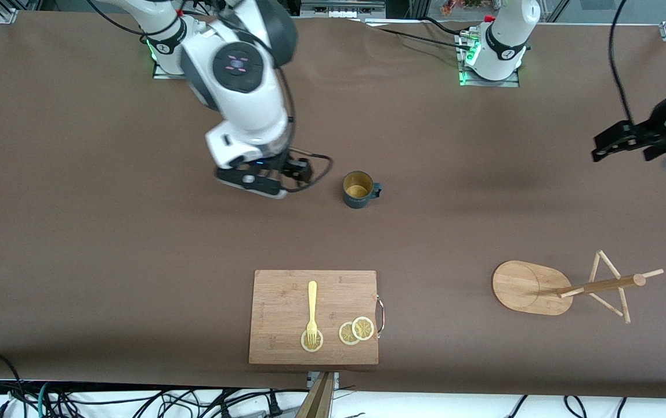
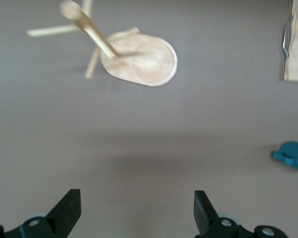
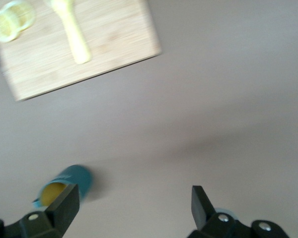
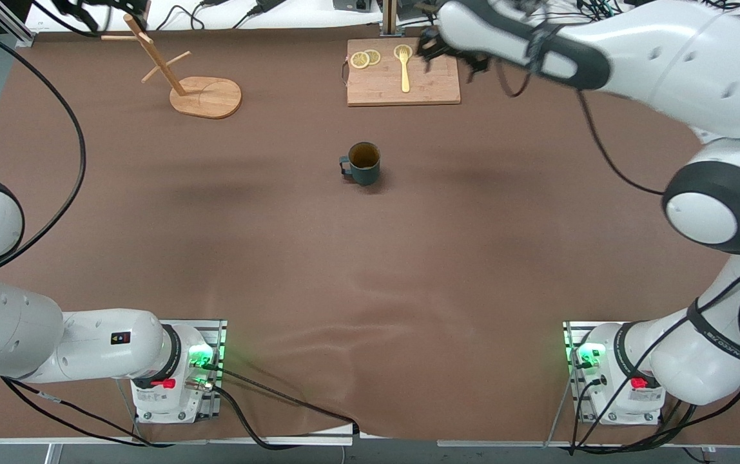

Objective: Pass cup and hang on rack
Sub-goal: 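Release the mug with the right gripper while the left gripper reaches in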

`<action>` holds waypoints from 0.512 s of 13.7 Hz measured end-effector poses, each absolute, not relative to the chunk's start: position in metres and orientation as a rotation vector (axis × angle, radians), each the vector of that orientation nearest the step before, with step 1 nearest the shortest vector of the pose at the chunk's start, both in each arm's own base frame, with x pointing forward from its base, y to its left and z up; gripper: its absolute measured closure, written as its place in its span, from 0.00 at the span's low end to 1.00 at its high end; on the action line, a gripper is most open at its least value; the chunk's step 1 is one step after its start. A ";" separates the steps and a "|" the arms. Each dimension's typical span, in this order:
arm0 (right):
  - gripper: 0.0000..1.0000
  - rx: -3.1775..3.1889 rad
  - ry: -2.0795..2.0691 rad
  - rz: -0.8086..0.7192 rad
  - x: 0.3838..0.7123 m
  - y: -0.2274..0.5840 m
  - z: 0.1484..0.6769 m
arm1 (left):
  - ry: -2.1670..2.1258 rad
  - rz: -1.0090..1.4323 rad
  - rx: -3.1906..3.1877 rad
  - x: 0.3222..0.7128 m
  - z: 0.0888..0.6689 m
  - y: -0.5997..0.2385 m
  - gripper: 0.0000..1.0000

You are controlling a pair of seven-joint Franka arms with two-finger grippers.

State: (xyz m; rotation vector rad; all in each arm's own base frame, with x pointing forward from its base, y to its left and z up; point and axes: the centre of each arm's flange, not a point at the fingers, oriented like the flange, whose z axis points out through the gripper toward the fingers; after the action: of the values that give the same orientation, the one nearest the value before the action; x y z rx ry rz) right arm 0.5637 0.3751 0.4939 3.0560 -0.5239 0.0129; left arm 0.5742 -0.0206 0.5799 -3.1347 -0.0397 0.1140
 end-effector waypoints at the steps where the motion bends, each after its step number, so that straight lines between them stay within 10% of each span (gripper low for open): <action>1: 0.00 3.020 -0.536 -0.011 0.569 0.344 0.509 | -0.009 0.165 -3.125 0.578 0.556 -0.030 0.00; 7: 0.00 3.076 -0.385 -0.206 0.608 0.163 0.549 | 0.097 0.263 -3.210 0.594 0.474 -0.037 0.00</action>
State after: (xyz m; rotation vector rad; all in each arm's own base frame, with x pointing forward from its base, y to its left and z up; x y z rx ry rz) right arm 0.6076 0.1634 0.5486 3.0756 -0.3845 -0.2057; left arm 0.5943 -0.0374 0.4735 -3.2096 0.0967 0.2632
